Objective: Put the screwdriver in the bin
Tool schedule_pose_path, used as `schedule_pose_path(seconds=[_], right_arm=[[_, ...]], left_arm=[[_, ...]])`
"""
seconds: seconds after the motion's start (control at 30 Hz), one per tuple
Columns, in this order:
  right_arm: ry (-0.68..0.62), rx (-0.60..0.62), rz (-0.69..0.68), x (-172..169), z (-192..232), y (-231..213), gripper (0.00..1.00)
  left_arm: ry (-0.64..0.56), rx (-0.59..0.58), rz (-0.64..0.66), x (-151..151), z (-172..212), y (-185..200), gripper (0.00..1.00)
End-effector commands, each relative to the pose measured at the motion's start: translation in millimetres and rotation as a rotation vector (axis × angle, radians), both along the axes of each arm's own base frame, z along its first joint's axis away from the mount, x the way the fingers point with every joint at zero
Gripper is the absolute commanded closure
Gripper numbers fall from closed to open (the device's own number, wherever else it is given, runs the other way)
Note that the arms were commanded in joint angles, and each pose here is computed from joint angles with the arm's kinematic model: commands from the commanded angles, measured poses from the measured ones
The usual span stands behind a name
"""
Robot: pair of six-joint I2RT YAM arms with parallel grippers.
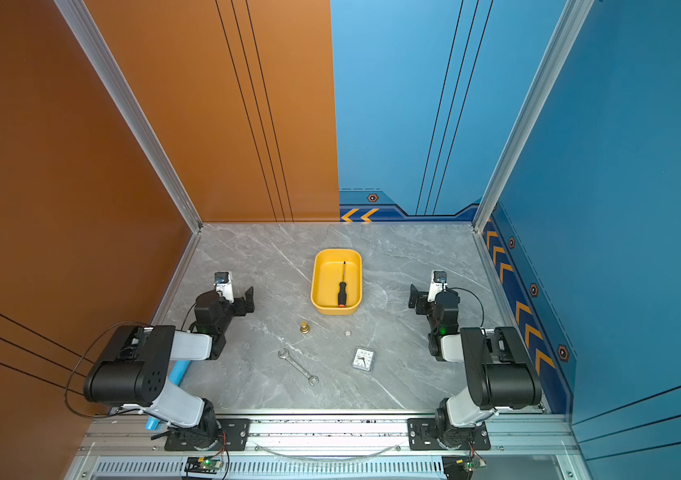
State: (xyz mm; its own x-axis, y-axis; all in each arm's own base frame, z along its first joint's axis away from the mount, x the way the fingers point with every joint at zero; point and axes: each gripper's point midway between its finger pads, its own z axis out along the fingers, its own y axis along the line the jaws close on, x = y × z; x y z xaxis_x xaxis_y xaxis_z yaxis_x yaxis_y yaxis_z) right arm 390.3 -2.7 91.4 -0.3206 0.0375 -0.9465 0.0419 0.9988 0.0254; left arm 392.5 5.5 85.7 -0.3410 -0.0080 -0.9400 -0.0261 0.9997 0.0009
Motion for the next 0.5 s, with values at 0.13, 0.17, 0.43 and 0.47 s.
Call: schedule_pose_path(seconds=[0.13, 0.17, 0.43, 0.47], right_arm=[[0.002, 0.006, 0.003, 3.5, 1.6, -0.5, 0.00], [0.002, 0.006, 0.004, 3.5, 1.6, -0.3, 0.00], [0.004, 0.008, 0.003, 3.6, 1.5, -1.1, 0.00], [0.004, 0.008, 0.002, 3.7, 1.2, -1.4, 0.00]], left_arm=[[-0.006, 0.024, 0.009, 4.1, 4.0, 0.9, 0.02], [-0.006, 0.024, 0.009, 4.0, 4.1, 1.0, 0.02], [-0.005, 0.024, 0.009, 4.1, 3.9, 0.9, 0.02], [-0.006, 0.026, 0.009, 4.3, 4.3, 1.0, 0.02]])
